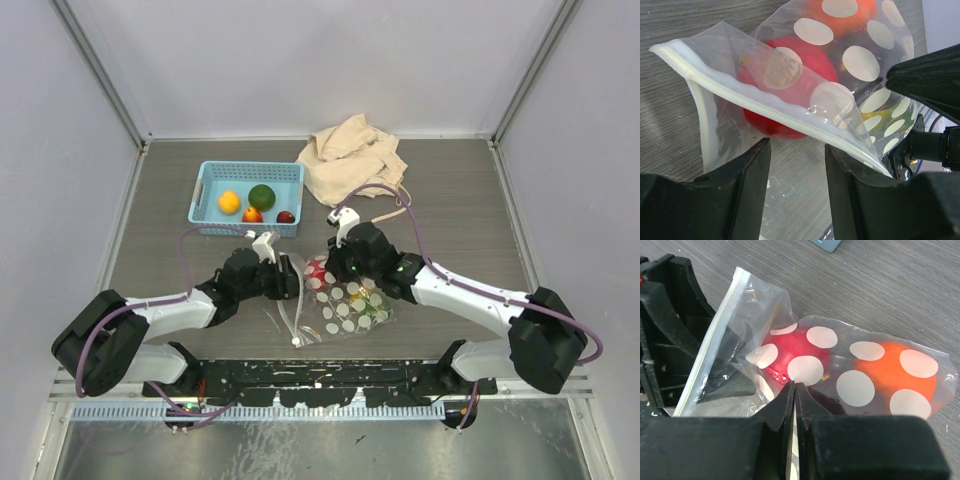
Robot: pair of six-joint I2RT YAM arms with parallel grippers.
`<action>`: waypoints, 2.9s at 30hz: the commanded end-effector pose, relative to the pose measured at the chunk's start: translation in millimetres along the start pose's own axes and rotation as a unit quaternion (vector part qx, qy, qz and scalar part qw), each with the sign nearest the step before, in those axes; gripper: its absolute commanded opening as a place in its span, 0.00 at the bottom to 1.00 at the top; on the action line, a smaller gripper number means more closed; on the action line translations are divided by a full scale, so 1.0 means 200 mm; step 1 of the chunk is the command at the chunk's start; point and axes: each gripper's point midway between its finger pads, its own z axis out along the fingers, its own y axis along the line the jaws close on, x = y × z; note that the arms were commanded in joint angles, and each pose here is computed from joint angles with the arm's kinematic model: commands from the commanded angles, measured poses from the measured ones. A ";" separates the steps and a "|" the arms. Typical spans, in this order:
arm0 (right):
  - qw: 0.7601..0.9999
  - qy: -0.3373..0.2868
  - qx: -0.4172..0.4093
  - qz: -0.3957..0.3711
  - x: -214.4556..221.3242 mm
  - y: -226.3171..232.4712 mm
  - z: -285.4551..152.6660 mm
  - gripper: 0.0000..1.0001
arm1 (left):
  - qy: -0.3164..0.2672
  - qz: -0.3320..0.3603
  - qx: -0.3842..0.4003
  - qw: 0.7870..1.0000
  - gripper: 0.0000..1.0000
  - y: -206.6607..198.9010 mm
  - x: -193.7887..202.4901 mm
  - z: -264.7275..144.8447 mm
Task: Open the zip-top bag and remove the fake food
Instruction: Pick up the fake fruit from the zipper food storage bag.
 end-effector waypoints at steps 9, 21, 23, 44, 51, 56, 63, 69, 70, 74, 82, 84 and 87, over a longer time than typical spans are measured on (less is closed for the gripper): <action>1.000 0.004 0.012 -0.015 -0.09 0.00 0.11 0.10 | -0.023 0.015 0.033 0.999 0.51 -0.09 -0.08 0.01; 0.998 0.038 0.036 -0.030 -0.02 -0.06 0.19 0.09 | -0.024 0.023 0.033 0.999 0.61 -0.08 -0.11 0.03; 0.998 0.043 0.041 -0.032 -0.02 -0.08 0.20 0.10 | -0.023 0.024 0.031 0.999 0.62 -0.08 -0.12 0.04; 0.987 0.102 -0.073 -0.104 0.11 -0.01 0.34 0.17 | -0.008 0.031 0.010 0.999 0.79 -0.02 -0.15 0.07; 0.973 0.111 -0.149 -0.135 0.13 0.08 0.37 0.20 | -0.004 0.031 0.013 0.999 0.83 -0.01 -0.16 0.06; 0.975 0.097 -0.155 -0.129 0.07 0.08 0.35 0.21 | -0.002 0.028 0.015 0.999 0.84 -0.01 -0.16 0.05; 0.984 0.051 -0.133 -0.103 -0.08 0.04 0.33 0.26 | 0.001 0.026 0.019 0.999 0.83 -0.01 -0.16 0.05; 0.987 0.058 -0.129 -0.074 -0.06 0.03 0.43 0.26 | 0.003 0.022 0.023 1.000 0.83 -0.01 -0.15 0.06; 0.987 0.061 -0.131 -0.071 -0.05 0.03 0.44 0.25 | 0.004 0.021 0.022 1.000 0.83 -0.01 -0.15 0.06; 0.981 0.070 -0.165 -0.070 0.01 0.08 0.45 0.24 | 0.004 0.022 0.024 0.999 0.84 -0.01 -0.15 0.06; 0.967 0.080 -0.226 -0.082 0.07 0.17 0.42 0.20 | 0.006 0.019 0.028 0.999 0.92 -0.02 -0.15 0.07; 0.967 0.079 -0.230 -0.081 0.07 0.18 0.42 0.19 | 0.008 0.018 0.028 0.999 0.92 -0.02 -0.15 0.07; 0.968 0.080 -0.227 -0.077 0.08 0.17 0.43 0.18 | 0.011 0.016 0.027 0.999 0.91 -0.01 -0.14 0.07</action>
